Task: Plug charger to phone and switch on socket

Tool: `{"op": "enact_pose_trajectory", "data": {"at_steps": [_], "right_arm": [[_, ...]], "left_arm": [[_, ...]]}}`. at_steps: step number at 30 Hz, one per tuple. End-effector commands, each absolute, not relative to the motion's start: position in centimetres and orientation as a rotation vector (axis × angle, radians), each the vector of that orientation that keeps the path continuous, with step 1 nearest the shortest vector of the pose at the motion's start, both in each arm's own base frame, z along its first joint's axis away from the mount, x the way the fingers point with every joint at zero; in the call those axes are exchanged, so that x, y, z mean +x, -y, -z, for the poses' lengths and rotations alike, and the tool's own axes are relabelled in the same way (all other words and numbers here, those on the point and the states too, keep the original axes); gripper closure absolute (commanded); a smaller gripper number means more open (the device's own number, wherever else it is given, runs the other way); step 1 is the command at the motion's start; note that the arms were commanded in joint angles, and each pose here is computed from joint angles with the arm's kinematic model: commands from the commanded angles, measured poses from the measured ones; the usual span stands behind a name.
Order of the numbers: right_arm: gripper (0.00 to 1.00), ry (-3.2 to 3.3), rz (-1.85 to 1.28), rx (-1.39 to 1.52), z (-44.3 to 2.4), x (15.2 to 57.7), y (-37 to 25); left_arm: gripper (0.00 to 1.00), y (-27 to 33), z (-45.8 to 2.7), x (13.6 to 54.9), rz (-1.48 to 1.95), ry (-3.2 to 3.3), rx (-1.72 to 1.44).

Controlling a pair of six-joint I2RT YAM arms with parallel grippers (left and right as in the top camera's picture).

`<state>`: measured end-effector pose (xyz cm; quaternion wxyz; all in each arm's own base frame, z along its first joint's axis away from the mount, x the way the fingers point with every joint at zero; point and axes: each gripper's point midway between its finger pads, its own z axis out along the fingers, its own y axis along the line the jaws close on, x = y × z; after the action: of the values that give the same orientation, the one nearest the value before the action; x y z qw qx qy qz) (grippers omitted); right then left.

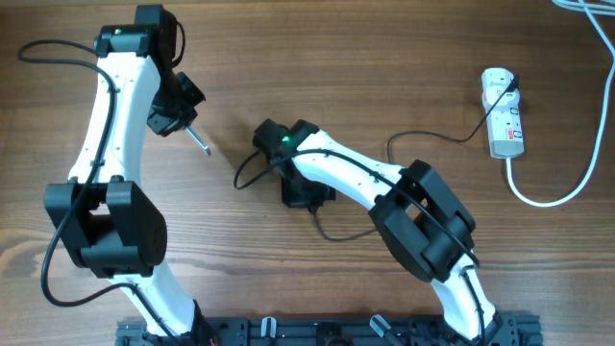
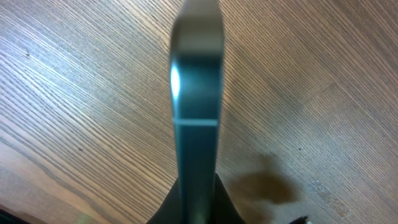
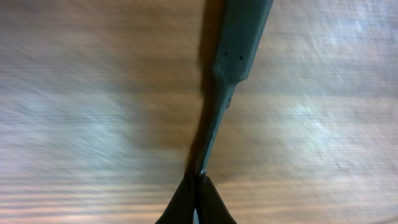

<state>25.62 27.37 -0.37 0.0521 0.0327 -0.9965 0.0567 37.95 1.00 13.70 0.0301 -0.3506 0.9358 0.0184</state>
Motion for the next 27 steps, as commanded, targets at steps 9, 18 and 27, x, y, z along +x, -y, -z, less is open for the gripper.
{"op": "enact_pose_trajectory", "data": {"at_steps": [9,18,27], "right_arm": [[0.96,2.819,-0.375,0.235,2.0,18.9,-20.4],[0.63,2.939,-0.319,0.257,-1.4,18.8,-19.2],[0.20,2.961,-0.266,0.251,-1.1,19.2,-20.0]], "left_arm": [[0.96,-1.4,-14.7,37.5,-0.069,-2.852,-1.097],[0.96,-1.3,-14.7,37.7,-0.060,-2.848,-1.096],[0.96,-1.4,-14.7,37.6,-0.062,-2.851,-1.097]]}}
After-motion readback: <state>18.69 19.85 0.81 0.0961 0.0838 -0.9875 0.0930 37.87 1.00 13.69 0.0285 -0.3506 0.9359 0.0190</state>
